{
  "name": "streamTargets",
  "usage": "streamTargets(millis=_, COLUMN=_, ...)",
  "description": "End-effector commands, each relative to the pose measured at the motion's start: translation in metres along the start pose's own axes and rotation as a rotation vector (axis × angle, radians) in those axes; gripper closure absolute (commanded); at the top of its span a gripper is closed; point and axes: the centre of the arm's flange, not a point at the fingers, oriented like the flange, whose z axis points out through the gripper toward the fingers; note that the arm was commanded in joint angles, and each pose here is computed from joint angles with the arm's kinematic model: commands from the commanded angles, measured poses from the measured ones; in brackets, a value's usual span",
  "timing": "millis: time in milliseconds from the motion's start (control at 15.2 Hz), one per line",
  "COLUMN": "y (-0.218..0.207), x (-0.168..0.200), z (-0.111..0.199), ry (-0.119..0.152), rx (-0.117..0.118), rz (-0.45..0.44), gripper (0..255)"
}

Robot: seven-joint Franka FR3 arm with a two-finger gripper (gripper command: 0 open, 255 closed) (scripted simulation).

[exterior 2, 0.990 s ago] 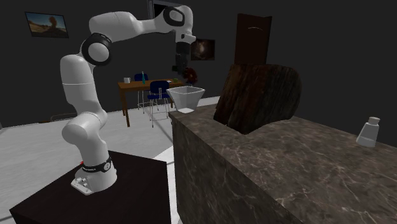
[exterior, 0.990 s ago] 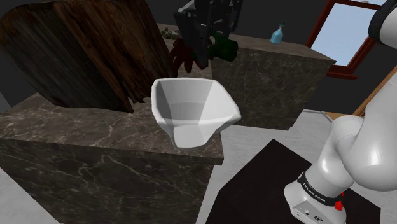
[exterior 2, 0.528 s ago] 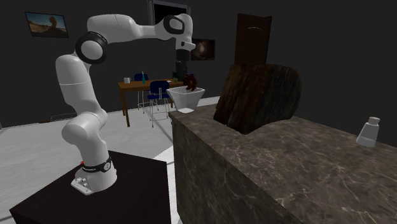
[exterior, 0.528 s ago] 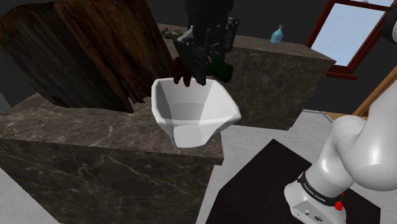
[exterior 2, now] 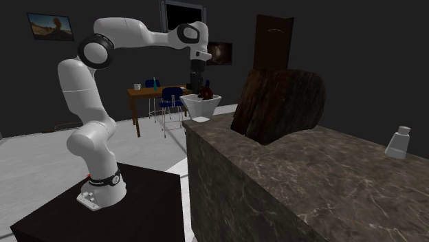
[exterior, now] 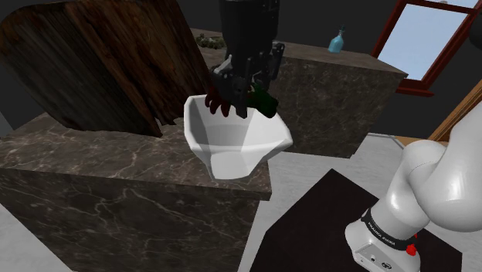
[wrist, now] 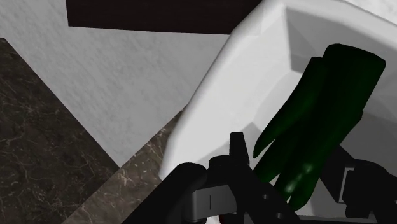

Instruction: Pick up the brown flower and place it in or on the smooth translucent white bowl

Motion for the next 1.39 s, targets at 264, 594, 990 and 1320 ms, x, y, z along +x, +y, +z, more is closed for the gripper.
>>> streamTargets(millis=264, y=0.0, x=0.0, z=0.0, ry=0.0, rx=0.0, rz=0.0, gripper=0)
streamTargets(millis=594, y=0.0, x=0.0, z=0.0, ry=0.0, rx=0.0, rz=0.0, gripper=0)
streamTargets(millis=990, y=0.0, x=0.0, z=-0.05, ry=0.0, rx=0.0, rz=0.0, gripper=0)
streamTargets(millis=1320, y=0.0, x=0.0, z=-0.05, ry=0.0, rx=0.0, rz=0.0, gripper=0)
